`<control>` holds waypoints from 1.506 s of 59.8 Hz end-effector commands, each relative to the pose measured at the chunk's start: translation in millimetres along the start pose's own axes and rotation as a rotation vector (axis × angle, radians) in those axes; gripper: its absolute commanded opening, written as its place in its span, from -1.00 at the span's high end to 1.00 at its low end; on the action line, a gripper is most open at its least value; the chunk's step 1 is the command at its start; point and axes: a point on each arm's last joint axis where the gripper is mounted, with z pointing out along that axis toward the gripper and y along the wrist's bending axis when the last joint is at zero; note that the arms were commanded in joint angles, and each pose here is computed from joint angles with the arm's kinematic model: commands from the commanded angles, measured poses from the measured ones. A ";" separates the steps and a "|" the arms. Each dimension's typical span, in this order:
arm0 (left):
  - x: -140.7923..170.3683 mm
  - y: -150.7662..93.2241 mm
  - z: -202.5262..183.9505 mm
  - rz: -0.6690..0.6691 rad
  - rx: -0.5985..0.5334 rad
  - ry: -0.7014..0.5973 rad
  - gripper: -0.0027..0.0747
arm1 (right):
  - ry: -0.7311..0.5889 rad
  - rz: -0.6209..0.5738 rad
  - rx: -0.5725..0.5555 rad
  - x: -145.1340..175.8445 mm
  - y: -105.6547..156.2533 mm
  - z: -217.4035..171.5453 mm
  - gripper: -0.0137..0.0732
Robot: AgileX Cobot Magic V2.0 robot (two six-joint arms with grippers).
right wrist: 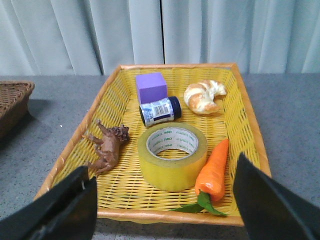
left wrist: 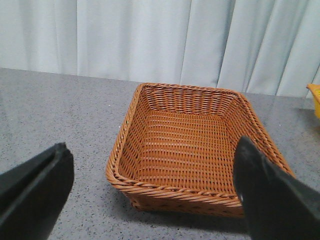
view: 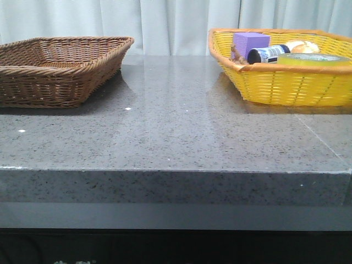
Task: Transfer tape with both arms
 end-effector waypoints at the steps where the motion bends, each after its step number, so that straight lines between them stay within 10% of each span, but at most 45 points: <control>1: -19.0 -1.5 -1.1 -0.003 0.008 -0.109 -0.72 | -0.011 0.011 0.018 -32.1 -0.9 24.4 -0.65; 27: -19.0 -1.5 -1.1 -0.003 0.008 -0.109 -0.72 | 0.410 0.058 0.096 -78.2 -31.2 182.5 -0.65; 73: -19.0 -1.5 -1.1 -0.003 0.008 -0.109 -0.72 | 0.697 0.075 0.115 -9.7 -61.7 296.9 -0.64; 90: -19.0 -1.5 -1.1 -0.003 0.008 -0.109 -0.72 | 0.684 0.073 0.114 -12.5 -61.3 297.4 0.04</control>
